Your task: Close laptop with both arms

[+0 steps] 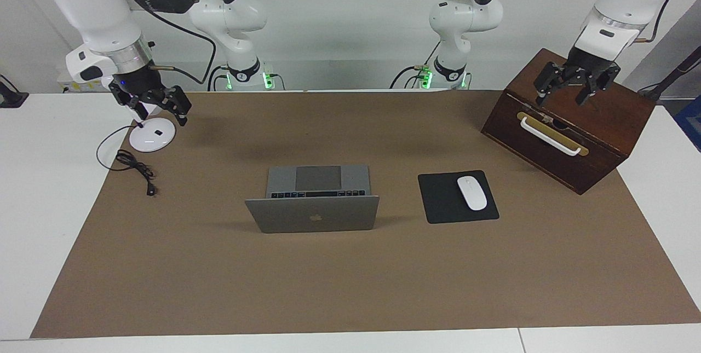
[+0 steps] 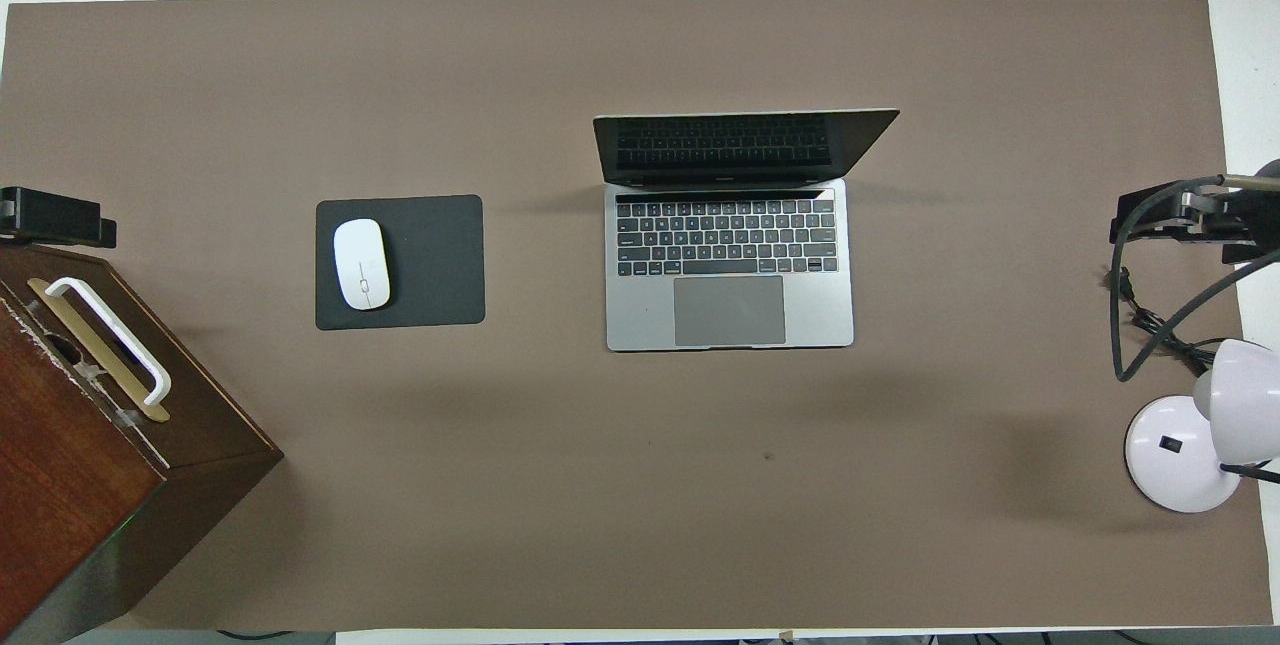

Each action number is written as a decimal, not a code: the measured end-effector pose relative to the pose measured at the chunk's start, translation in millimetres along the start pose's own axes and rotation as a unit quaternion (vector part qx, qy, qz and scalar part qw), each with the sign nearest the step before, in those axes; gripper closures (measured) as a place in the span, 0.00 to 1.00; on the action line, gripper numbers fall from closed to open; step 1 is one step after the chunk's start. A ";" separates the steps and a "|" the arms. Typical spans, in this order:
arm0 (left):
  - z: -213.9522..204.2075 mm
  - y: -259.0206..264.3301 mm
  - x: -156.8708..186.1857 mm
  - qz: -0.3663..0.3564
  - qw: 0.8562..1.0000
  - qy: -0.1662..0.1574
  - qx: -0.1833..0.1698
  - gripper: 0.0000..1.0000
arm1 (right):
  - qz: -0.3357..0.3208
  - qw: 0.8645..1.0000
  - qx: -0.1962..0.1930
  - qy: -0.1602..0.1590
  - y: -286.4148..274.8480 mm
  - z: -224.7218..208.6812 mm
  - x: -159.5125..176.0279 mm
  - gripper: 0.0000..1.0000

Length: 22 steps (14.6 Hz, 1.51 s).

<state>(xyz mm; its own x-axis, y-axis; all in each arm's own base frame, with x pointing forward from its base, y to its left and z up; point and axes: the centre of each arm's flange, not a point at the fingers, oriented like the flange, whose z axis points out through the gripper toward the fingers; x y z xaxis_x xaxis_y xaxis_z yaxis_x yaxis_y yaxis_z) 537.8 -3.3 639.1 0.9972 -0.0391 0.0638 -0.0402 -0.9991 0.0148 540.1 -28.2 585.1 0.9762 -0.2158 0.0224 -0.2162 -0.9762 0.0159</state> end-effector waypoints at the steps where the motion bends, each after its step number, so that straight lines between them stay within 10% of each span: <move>1: 0.0 0.0 0.0 0.000 1.000 0.000 0.000 0.00 | 0.000 1.000 0.000 0.000 0.0 0.0 0.0 0.00; 13: 0.1 0.8 0.1 0.001 1.000 0.000 0.000 0.00 | 0.005 1.000 0.014 0.021 2.2 -14.2 7.0 0.00; 22: -2.4 9.8 5.1 0.009 1.000 0.020 0.000 0.00 | 0.004 0.997 0.016 0.081 -13.8 -30.5 71.0 0.00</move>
<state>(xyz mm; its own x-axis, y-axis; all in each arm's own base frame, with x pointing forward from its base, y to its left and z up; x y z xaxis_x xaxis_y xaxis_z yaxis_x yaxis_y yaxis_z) 542.3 -13.3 641.9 0.9931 -0.0566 0.1030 -0.0582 -0.9982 0.0128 611.8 -29.4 616.9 0.9580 -0.2209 0.1829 -0.2217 -0.9750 -0.0161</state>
